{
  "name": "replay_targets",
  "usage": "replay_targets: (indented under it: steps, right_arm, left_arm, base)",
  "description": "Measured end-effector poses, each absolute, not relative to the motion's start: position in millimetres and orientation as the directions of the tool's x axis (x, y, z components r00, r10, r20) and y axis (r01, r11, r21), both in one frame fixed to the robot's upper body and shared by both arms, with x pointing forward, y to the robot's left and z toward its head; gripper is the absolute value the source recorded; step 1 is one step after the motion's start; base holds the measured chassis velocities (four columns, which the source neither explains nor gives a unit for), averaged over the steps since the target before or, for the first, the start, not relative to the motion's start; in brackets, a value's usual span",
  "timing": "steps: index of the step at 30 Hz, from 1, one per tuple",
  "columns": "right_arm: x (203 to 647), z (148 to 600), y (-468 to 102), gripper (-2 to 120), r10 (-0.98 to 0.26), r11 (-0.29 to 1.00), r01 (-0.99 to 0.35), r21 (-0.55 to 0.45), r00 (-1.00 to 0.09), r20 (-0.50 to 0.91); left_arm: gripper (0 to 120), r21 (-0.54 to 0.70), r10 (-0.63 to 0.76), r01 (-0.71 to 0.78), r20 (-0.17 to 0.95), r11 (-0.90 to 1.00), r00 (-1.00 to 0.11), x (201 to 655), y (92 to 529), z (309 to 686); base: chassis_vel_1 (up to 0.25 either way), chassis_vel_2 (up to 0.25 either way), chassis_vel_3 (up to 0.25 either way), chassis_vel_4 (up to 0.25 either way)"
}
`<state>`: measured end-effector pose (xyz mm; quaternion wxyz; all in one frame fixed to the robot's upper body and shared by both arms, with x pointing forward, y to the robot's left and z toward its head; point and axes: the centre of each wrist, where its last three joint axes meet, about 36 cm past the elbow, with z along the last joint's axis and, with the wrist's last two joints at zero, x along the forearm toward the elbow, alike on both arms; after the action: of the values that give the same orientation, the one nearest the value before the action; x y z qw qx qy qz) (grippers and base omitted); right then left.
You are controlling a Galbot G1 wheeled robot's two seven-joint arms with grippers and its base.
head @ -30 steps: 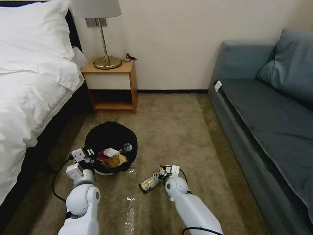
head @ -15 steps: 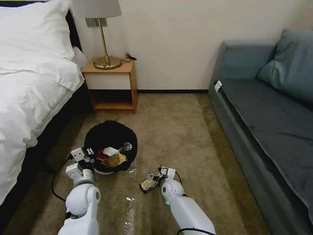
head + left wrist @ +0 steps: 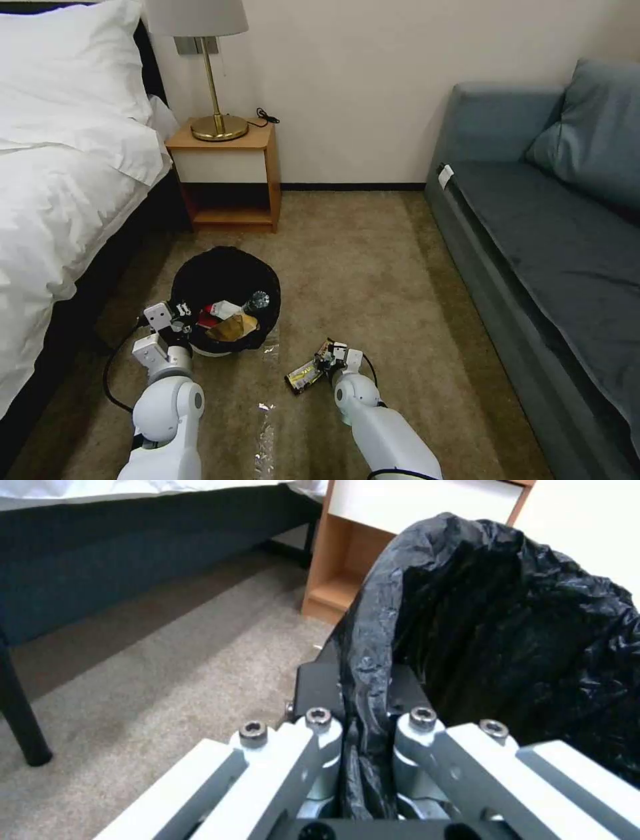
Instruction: Pick up the trash bin, then pick up the garbage on the floor and place it into the trash bin.
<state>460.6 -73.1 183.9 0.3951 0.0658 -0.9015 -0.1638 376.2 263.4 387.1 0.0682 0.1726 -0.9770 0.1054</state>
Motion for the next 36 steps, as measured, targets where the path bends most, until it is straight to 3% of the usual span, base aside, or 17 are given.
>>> replay_targets:
  steps: [9, 23, 26, 27, 28, 29, 36]
  right_arm:
    - [458.1, 181.5, -72.5, 0, -0.254, 0.939, -0.008, 0.344, -0.691, 0.677]
    - [463.6, 188.7, -79.8, 0, -0.241, 0.942, -0.018, 0.335, -0.73, 0.639]
    - [469.7, 192.9, -89.8, 0, -0.214, 0.957, -0.045, 0.286, -0.775, 0.595]
    - [483.1, 202.4, -111.4, 0, -0.183, 0.98, -0.119, 0.158, -0.852, 0.491]
    - [483.1, 202.4, -111.4, 0, -0.183, 0.98, -0.119, 0.158, -0.852, 0.491]
    - [493.9, 215.0, -128.3, 0, -0.168, 0.986, -0.147, 0.084, -0.896, 0.411]
    - [527.8, 261.4, -153.1, 0, -0.131, 0.991, -0.132, 0.01, -0.967, 0.218]
  left_arm:
    - [4, -0.186, -0.323, -0.352, 0.169, 0.917, -0.931, 376.9, 263.1, 387.6]
    - [4, -0.19, -0.322, -0.351, 0.168, 0.917, -0.932, 377.7, 262.0, 388.0]
    - [4, -0.193, -0.318, -0.346, 0.165, 0.918, -0.934, 380.6, 260.7, 388.4]
    - [4, -0.194, -0.309, -0.338, 0.163, 0.921, -0.937, 382.7, 258.5, 389.7]
    - [4, -0.194, -0.309, -0.338, 0.163, 0.921, -0.937, 382.7, 258.5, 389.7]
    - [4, -0.197, -0.307, -0.335, 0.161, 0.921, -0.938, 384.7, 257.7, 390.8]
    - [4, -0.202, -0.294, -0.323, 0.163, 0.925, -0.942, 389.7, 254.8, 391.2]
  base:
    - [0.0, 0.0, 0.0, 0.0]
    - [0.0, 0.0, 0.0, 0.0]
    - [0.0, 0.0, 0.0, 0.0]
    - [0.0, 0.0, 0.0, 0.0]
    - [0.0, 0.0, 0.0, 0.0]
    - [0.0, 0.0, 0.0, 0.0]
    - [0.0, 0.0, 0.0, 0.0]
